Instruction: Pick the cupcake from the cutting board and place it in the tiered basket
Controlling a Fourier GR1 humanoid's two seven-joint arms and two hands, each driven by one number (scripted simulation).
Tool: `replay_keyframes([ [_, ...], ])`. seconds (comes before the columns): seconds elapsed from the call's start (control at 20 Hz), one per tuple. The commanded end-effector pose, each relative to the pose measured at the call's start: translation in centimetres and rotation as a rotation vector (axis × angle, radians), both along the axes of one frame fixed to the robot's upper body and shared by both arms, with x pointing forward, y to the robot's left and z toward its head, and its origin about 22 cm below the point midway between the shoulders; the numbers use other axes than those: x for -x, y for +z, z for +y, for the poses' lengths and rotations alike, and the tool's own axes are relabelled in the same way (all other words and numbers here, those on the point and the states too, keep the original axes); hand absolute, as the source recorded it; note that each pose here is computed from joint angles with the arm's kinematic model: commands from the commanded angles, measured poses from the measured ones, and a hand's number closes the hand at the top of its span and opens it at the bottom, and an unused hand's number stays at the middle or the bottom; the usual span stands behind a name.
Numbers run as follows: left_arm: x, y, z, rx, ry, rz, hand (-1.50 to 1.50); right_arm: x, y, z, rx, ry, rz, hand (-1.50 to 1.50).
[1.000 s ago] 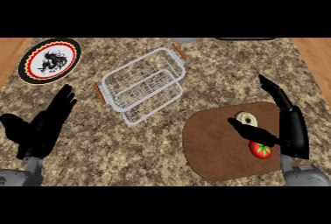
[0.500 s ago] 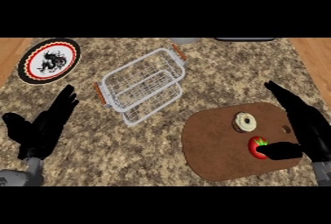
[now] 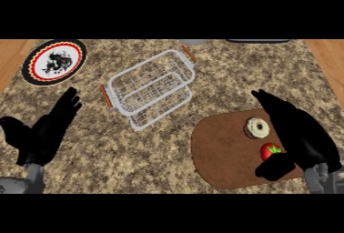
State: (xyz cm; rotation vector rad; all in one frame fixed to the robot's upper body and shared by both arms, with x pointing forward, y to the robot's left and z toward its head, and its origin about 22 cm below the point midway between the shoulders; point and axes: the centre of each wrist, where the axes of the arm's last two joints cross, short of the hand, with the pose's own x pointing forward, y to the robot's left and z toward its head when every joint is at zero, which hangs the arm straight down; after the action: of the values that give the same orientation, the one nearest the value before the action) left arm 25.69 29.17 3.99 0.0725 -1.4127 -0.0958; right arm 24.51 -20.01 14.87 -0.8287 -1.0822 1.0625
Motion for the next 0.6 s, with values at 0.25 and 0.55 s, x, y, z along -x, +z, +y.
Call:
replay_keyframes([
  [0.25, 0.1, -0.1, -1.2, -0.019, 0.016, -0.014, 0.00, -2.1, -2.8, 1.0, 0.058, -0.121, 0.069, -1.50],
  [0.55, 1.4, 0.9, 1.5, 0.004, -0.011, -0.005, 0.00, -2.3, -8.4, 1.9, 0.079, -0.154, 0.073, -1.50],
])
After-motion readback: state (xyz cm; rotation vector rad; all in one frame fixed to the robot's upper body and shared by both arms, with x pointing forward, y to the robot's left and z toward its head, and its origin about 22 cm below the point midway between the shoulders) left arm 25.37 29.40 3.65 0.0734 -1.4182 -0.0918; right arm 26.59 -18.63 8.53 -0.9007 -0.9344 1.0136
